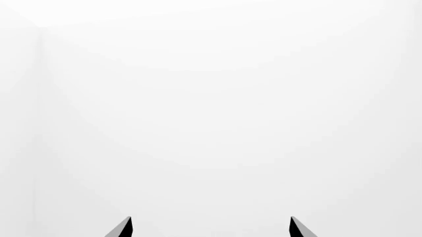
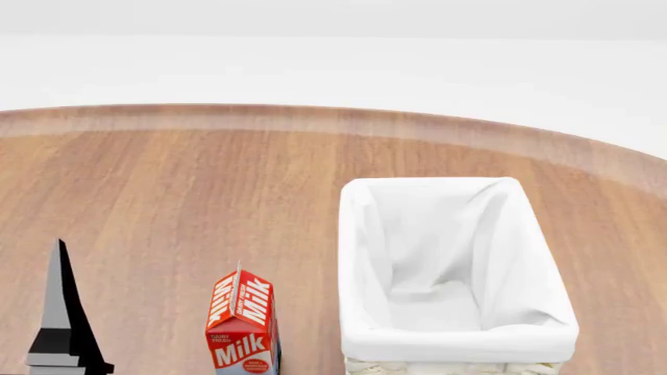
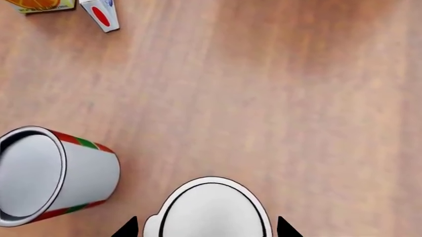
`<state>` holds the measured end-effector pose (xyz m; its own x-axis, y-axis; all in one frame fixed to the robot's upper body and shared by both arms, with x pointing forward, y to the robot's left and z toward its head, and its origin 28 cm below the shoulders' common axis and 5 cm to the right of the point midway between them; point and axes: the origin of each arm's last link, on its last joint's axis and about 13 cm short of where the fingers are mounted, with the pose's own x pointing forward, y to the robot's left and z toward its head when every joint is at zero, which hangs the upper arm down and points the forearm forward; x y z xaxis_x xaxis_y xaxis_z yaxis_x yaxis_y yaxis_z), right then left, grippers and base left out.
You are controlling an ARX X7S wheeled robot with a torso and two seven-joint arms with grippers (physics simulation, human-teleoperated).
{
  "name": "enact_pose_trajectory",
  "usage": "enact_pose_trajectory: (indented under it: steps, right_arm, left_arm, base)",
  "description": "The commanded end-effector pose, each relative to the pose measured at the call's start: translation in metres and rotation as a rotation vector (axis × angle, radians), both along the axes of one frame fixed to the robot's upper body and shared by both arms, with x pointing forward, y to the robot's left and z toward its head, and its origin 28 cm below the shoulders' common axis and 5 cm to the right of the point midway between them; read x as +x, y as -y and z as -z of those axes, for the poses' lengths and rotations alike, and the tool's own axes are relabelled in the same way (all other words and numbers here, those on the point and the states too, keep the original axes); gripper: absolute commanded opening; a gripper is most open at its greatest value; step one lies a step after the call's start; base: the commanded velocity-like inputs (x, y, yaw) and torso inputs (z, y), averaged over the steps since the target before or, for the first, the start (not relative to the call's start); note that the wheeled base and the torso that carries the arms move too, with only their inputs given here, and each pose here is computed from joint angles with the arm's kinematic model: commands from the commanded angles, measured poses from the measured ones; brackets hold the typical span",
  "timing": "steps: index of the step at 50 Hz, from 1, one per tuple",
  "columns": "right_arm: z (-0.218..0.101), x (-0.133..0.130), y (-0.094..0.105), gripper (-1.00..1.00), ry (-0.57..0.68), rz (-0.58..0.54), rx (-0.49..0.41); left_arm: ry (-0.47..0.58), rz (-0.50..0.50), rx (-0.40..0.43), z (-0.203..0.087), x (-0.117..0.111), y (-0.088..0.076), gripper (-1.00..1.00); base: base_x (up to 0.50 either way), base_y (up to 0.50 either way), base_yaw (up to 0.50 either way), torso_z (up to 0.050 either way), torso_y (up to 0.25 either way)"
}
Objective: Pick up the alphabet soup and the tomato sauce, and put them in the basket.
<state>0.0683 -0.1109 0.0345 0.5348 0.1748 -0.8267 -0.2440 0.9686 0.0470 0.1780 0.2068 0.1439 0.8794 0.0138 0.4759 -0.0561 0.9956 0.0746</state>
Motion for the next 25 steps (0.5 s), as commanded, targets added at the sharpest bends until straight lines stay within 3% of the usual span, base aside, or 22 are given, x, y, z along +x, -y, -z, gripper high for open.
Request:
enact_pose_trajectory:
  steps: [1, 25]
  right_arm:
    - [0.0066, 0.0001, -0.0002, 1.0, -0.012, 0.006, 0.01]
    - [0.0165, 0.0009, 0.0003, 1.0, -0.028, 0.015, 0.019]
  left_arm:
    - [-0.002, 0.0, 0.0, 0.001, 0.0, -0.0003, 1.0]
    - [-0.008, -0.001, 0.001, 0.004, 0.001, -0.0004, 1.0]
  base:
    - [0.0, 0.0, 0.0, 0.0, 0.0]
    - [0.0, 0.0, 0.0, 0.0, 0.0]
